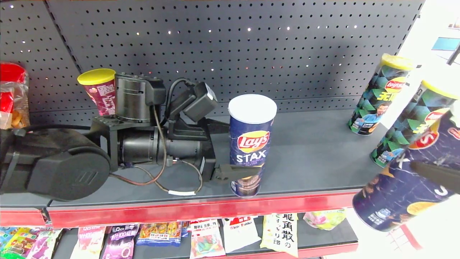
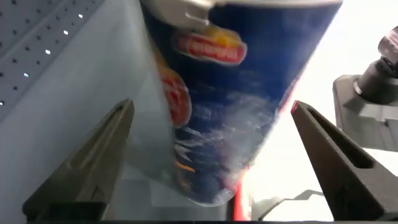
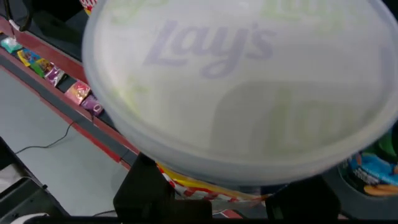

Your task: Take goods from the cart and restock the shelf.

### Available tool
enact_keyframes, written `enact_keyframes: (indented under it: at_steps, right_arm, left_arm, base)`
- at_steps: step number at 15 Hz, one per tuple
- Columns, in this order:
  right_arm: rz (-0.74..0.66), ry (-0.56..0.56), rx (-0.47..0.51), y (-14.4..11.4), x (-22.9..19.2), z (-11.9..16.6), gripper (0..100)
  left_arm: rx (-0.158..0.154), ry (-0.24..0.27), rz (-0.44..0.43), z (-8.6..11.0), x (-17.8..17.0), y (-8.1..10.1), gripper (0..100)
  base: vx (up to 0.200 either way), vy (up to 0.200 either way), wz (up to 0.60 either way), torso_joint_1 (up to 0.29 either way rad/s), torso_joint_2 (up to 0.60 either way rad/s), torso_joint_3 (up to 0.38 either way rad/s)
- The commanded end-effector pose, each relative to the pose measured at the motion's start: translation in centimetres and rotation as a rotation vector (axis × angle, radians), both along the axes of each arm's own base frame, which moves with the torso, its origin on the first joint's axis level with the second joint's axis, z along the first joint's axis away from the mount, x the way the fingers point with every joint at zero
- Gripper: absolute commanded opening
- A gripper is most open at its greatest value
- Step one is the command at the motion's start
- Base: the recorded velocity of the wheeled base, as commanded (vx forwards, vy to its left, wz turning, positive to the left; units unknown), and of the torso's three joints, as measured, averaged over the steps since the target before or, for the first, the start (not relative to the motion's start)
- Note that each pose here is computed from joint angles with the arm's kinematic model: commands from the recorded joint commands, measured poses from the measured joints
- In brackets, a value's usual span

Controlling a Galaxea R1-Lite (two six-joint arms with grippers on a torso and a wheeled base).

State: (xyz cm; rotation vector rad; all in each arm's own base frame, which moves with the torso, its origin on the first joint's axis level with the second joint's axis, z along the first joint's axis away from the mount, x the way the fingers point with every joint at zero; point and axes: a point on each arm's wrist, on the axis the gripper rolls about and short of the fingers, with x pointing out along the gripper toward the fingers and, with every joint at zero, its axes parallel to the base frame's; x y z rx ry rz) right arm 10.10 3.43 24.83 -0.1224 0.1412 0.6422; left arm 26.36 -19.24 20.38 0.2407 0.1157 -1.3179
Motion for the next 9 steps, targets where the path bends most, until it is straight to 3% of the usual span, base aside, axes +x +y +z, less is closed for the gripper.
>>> enact_keyframes:
  at_steps: [1, 6, 9]
  right_arm:
    - [0.082, 0.046, -0.019, 2.6, 4.9, 1.7, 0]
    - [0.139, 0.053, -0.053, 7.0, 13.8, 3.5, 0]
    - [0.144, 0.068, -0.057, 8.8, 18.3, 3.1, 0]
  left_arm:
    - [-0.002, -0.003, 0.024, 0.4, -1.3, 1.7, 100]
    - [0.012, 0.017, 0.139, -0.2, -4.7, 7.0, 100]
    - [0.015, 0.044, 0.219, -1.0, -7.5, 9.9, 100]
  base:
    - [0.0, 0.0, 0.0, 0.0, 0.0, 0.0]
    - [0.0, 0.0, 0.0, 0.0, 0.0, 0.0]
    - [0.0, 0.0, 0.0, 0.0, 0.0, 0.0]
